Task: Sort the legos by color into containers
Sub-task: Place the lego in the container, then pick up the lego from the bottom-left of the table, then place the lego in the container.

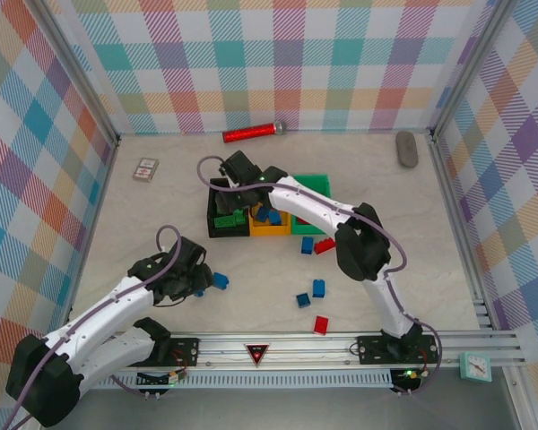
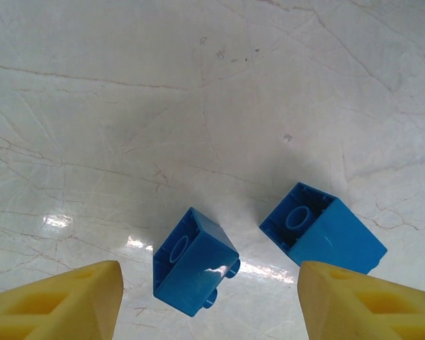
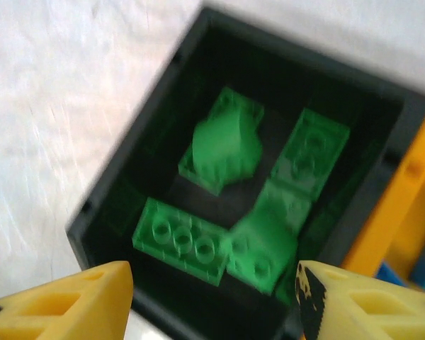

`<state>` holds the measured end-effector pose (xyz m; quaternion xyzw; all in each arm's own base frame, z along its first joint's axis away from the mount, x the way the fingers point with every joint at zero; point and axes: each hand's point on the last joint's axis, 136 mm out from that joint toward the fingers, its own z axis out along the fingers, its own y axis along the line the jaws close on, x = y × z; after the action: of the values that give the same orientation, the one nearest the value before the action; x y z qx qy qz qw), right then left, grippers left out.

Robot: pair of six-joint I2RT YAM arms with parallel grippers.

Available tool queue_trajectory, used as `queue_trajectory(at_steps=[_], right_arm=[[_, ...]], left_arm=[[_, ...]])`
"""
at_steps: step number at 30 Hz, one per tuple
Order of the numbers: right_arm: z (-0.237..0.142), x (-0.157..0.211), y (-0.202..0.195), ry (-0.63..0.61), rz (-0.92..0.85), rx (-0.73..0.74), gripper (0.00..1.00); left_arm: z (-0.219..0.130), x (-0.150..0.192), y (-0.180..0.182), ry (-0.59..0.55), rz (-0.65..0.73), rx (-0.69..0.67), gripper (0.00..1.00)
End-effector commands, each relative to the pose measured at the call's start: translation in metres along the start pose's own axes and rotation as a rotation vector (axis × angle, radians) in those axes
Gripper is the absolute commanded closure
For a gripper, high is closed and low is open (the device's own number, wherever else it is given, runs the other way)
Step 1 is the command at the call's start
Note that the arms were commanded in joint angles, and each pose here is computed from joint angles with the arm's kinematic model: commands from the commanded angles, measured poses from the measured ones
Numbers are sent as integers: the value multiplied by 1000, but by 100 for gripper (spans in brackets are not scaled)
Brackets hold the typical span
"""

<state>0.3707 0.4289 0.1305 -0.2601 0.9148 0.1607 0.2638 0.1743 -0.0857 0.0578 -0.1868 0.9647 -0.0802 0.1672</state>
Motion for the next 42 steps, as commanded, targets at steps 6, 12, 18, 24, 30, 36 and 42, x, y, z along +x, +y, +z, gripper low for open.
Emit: queue_trajectory(at_steps=[6,12,18,24,30,36,42], right_arm=[[-61,65,-7,22,6,-20,37],[-91,113,-30,48,62,26,37],[-101,167,-58,122,124,108,37],[-120,224,-82,190,218,176,37],[-131,269,-94,259,314,208,36],[-121,286,-85,291,381,144,36],[-109,291,-87,315,404,174,36]], left_arm=[[21,7,-5,77,21,-24,38],[35,12,-8,134,37,-50,62],[25,0,-21,90,39,-3,83],[-5,-32,-44,-5,93,36,96],[-25,-78,-103,-81,157,136,98],[-29,-127,-176,-103,240,203,95],[-12,-148,-238,-49,281,308,90]])
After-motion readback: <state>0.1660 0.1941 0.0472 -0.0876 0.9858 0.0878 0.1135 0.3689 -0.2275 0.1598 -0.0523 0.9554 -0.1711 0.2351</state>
